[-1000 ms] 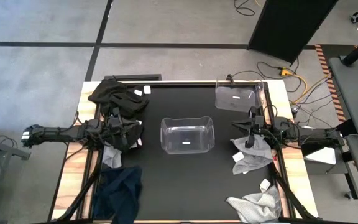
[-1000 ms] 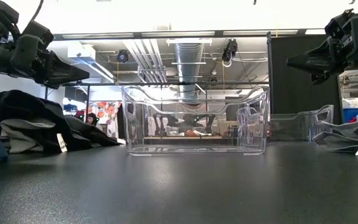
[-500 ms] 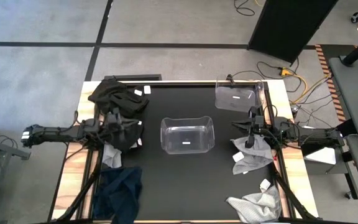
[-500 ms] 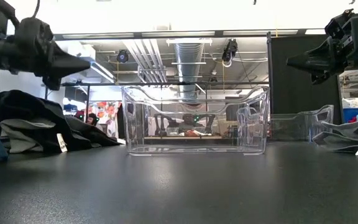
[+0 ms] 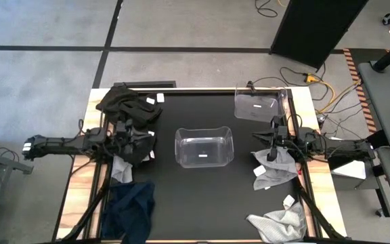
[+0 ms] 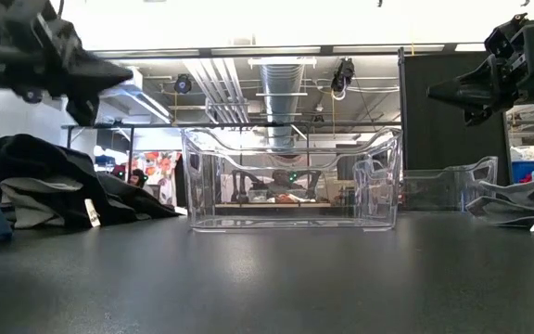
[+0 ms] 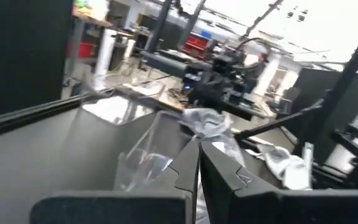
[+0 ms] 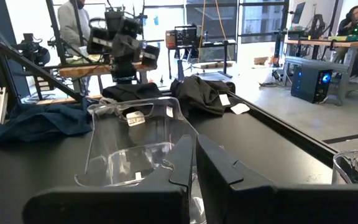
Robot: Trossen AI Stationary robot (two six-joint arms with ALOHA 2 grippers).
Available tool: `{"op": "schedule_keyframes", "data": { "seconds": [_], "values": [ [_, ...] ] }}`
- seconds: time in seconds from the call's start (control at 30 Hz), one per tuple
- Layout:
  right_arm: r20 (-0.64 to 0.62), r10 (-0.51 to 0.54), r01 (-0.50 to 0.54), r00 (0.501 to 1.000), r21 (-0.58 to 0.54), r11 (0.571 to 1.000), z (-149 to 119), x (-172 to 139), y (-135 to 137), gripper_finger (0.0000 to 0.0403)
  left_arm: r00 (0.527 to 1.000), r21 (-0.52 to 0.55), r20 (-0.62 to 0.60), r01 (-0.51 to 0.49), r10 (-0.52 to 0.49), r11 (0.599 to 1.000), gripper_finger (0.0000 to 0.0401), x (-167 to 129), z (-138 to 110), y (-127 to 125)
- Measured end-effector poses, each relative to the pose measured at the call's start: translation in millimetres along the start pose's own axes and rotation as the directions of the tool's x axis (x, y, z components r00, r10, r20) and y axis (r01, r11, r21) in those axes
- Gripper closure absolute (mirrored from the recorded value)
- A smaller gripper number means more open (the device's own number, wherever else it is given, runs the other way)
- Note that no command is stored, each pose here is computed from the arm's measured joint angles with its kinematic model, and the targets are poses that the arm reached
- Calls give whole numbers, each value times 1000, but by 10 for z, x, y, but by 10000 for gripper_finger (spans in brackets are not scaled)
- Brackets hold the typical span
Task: Sort towels by color in basket
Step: Put the bottom black towel into the bottom transparent bin
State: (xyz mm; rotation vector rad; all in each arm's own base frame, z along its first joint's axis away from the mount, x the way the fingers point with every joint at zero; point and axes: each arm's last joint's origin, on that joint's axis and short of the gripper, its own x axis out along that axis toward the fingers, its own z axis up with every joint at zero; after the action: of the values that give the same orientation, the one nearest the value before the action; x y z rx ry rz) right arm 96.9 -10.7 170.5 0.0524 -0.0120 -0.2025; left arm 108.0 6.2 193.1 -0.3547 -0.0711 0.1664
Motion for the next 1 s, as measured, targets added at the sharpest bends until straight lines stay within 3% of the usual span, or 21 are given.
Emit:
{"op": "schedule_keyframes", "data": {
  "seconds": [0.1,0.17,0.27,0.37,0.43,0.57,0.73,1.0],
  "values": [
    [0,0,0,1000,0,1000,0,0,0,390,998,83,-34,48,-46,995,401,-9,222,-97],
    [0,0,0,1000,0,1000,0,0,0,390,996,106,-85,24,-15,994,401,-34,407,-158],
    [0,0,0,1000,0,1000,0,0,0,390,971,87,-198,-121,136,989,401,-113,668,-210],
    [0,0,0,1000,0,1000,0,0,0,390,887,12,-334,-334,318,943,401,-209,809,-211],
    [0,0,0,1000,0,1000,0,0,0,390,808,-24,-440,-447,392,894,401,-269,819,-198],
    [0,0,0,1000,0,1000,0,0,0,390,658,-14,-636,-532,403,847,401,-306,710,-179],
    [0,0,0,1000,0,1000,0,0,0,390,574,-29,-749,-528,331,849,371,-201,583,-209],
    [0,0,0,1000,0,1000,0,0,0,390,437,34,-836,-560,330,828,270,-25,391,-263]
  ]
}}
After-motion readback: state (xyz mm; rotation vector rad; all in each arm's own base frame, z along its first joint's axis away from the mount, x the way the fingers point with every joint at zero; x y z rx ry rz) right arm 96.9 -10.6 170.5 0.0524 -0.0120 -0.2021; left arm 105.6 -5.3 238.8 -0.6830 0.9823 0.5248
